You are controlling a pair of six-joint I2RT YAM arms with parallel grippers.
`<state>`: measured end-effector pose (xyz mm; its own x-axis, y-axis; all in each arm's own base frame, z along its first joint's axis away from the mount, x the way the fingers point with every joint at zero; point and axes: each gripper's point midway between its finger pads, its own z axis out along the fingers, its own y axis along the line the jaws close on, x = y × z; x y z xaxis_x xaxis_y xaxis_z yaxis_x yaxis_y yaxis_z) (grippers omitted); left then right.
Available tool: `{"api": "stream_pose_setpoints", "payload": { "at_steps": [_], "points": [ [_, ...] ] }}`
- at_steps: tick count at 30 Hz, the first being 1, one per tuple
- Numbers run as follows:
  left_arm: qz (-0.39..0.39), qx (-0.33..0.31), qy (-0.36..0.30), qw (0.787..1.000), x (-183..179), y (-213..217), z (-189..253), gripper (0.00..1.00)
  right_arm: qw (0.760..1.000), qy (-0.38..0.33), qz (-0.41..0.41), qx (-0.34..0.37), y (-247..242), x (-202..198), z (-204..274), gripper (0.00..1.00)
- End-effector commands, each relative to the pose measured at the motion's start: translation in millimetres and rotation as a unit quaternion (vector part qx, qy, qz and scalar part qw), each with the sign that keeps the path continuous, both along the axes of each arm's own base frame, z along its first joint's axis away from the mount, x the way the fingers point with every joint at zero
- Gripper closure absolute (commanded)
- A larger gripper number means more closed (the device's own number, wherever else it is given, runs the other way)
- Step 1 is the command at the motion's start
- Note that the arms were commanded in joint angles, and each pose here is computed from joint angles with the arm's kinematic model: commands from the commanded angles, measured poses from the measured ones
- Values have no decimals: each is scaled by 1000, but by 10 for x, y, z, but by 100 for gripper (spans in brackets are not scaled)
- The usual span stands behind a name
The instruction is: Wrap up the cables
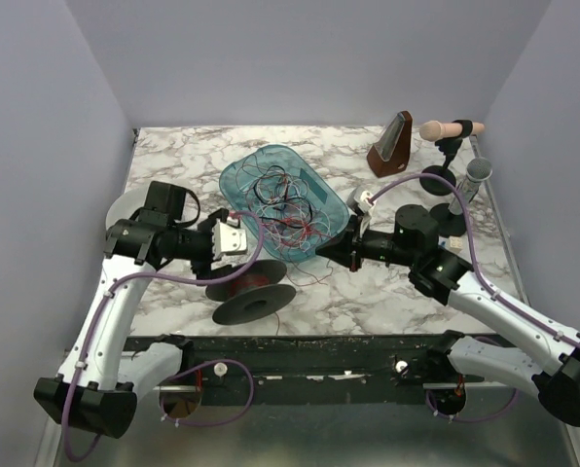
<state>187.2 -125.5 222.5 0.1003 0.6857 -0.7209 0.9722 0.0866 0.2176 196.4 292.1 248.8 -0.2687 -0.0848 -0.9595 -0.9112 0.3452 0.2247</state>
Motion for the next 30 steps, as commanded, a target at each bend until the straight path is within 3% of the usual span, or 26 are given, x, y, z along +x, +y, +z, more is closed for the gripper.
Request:
{"api": "stream_pose_setpoints", "payload": {
  "at_steps": [1,5,12,15,19,22,25,28,30],
  "points": [
    [24,-73,62,995,3,-456,130,12,1000,4,3,-10,-40,-33,-68,99],
    [30,-79,74,994,-30,-608,102,14,1000,4,4,-8,-37,-34,-42,99],
    [51,-143,61,986,81,-757,652,13,999,-32,5,23,-27,-34,392,99],
    [51,-179,66,980,93,-842,949,12,997,-66,-12,29,-84,7,646,99],
    [36,-227,34,973,170,-949,1383,14,985,-167,-8,43,-126,38,1191,99],
    [-11,-220,-48,974,217,-949,1641,16,970,-238,15,47,-87,66,1594,99],
    [-51,-182,-173,967,270,-842,1851,16,963,-257,58,59,-39,65,1855,99],
    [-148,-105,-347,920,142,-688,1904,19,970,-211,99,73,22,159,1939,99],
    [-203,-54,-459,864,58,-613,1922,21,974,-181,112,73,96,254,1981,99]
  ]
}}
